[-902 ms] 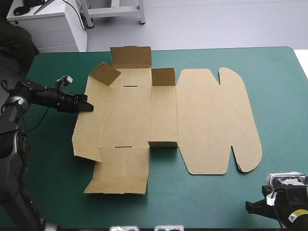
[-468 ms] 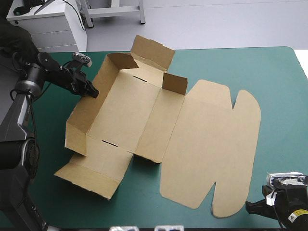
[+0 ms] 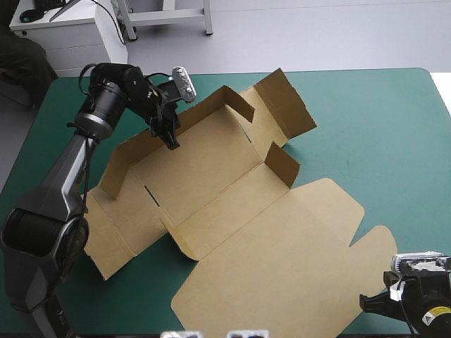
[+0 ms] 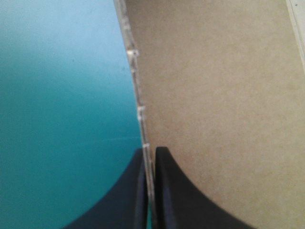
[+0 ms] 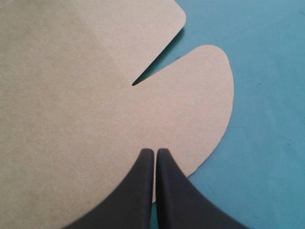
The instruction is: Fold the box
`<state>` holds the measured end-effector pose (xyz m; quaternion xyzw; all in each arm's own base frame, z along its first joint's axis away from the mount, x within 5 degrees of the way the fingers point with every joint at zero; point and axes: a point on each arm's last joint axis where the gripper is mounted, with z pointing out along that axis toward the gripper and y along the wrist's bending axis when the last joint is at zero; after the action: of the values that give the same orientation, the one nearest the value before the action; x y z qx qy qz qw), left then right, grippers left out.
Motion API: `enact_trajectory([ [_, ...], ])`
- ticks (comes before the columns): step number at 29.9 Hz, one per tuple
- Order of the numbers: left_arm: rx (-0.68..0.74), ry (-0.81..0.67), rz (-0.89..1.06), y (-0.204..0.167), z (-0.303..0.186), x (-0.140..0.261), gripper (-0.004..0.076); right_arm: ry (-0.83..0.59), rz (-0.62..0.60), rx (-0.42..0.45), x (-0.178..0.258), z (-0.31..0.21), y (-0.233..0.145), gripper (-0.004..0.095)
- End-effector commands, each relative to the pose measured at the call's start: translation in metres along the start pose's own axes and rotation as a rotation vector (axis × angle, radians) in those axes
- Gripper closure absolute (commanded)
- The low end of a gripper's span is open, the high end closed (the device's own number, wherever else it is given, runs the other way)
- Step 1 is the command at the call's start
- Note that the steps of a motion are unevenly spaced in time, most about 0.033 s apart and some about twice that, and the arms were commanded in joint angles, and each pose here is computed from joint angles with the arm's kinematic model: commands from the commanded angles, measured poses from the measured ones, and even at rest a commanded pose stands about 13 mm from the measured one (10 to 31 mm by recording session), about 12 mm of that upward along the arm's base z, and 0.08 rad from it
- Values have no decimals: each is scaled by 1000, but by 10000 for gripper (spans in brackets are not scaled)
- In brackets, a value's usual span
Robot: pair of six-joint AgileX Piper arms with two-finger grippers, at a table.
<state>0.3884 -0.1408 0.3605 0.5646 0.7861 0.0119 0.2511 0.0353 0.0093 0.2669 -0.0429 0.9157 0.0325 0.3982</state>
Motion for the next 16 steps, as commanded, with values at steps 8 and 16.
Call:
enact_trajectory([
  [8, -172, -117, 363, -66, -37, -81, 731, -68, -13, 10, -12, -4, -1, 908],
  [16, -250, -136, 516, -120, -49, -120, 731, -67, -19, 19, -12, -4, -2, 908],
])
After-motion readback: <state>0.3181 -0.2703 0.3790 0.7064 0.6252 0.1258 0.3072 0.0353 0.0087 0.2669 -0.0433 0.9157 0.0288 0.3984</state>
